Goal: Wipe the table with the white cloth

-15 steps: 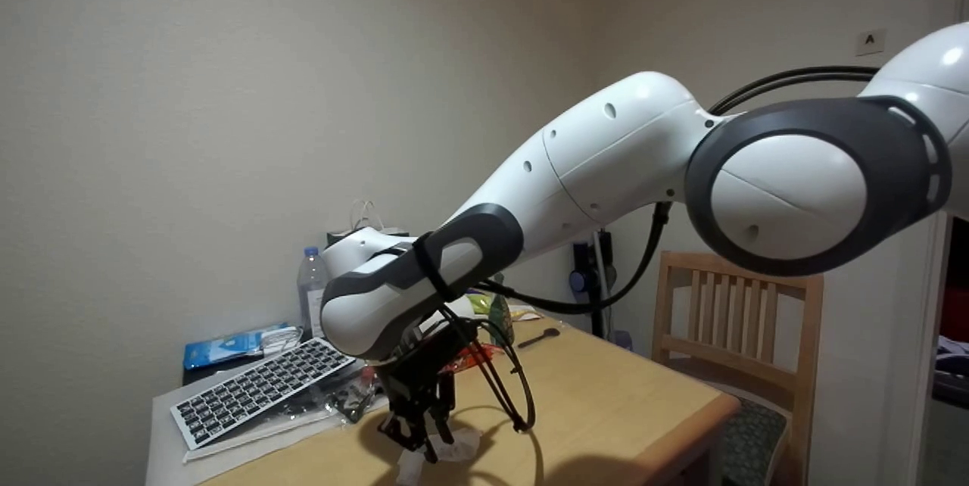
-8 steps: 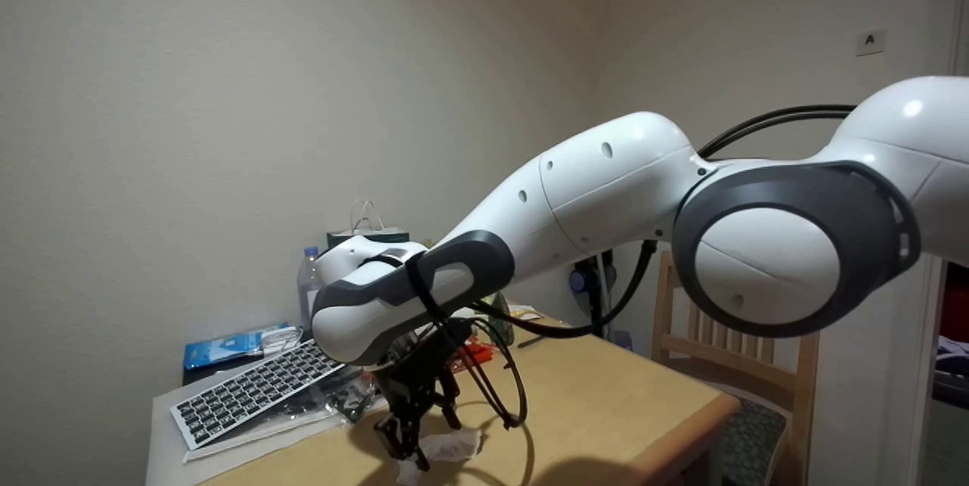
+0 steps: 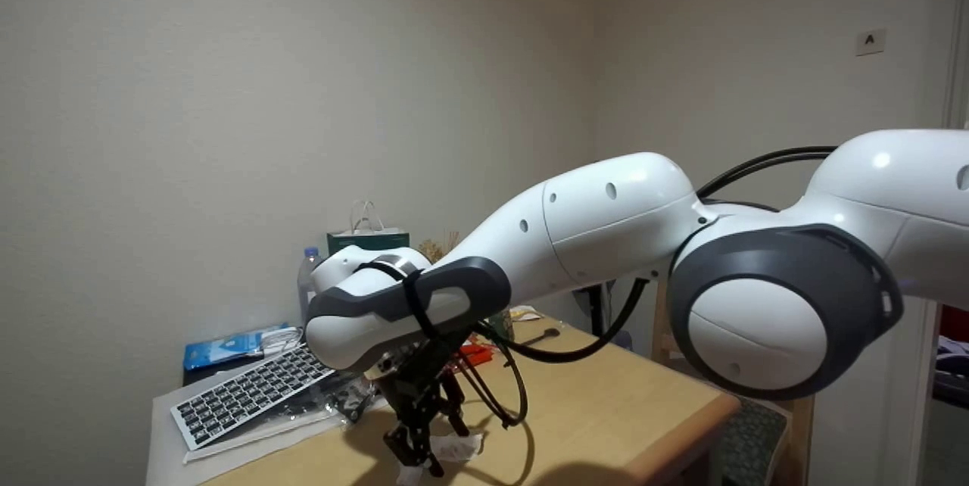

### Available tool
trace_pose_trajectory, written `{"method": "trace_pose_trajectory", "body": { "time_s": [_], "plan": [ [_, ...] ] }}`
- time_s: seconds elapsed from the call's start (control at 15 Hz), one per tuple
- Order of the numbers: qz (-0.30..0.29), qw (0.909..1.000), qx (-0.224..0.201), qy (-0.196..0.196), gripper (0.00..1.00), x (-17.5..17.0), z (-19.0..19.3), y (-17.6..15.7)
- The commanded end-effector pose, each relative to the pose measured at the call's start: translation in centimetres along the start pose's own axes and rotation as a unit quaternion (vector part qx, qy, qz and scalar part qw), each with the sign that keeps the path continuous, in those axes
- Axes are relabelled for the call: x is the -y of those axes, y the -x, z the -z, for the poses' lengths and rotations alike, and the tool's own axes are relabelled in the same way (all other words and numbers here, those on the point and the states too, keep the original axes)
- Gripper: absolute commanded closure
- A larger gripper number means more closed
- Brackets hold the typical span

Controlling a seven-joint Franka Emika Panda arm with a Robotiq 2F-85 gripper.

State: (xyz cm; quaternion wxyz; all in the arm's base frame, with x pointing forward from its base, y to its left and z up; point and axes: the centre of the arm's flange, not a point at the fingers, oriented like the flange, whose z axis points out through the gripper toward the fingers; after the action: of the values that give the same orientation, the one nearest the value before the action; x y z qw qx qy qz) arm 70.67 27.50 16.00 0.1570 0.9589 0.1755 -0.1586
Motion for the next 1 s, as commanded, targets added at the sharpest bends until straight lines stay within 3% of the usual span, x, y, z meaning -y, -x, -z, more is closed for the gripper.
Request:
{"method": "trace_pose_trajectory", "body": {
  "time_s": [0.0,0.27,0.33,0.47,0.53,0.67,0.93],
  "plan": [
    [0.041,0.9988,0.027,0.006,0.54,-0.5,0.1,-4.2],
    [0.047,0.9987,0.018,0.005,0.80,-0.2,0.3,-2.9],
    [0.040,0.9991,0.016,0.003,0.63,0.1,-1.1,-0.1],
    [0.039,0.9992,0.012,0.002,0.75,0.0,-0.8,-0.1],
    [0.039,0.9992,0.012,0.002,0.54,0.0,-0.8,-0.1],
    [0.050,0.9986,-0.003,0.017,0.53,0.3,-0.3,0.3],
    [0.055,0.9982,-0.007,0.022,0.28,1.6,0.6,-0.1]
  ]
}}
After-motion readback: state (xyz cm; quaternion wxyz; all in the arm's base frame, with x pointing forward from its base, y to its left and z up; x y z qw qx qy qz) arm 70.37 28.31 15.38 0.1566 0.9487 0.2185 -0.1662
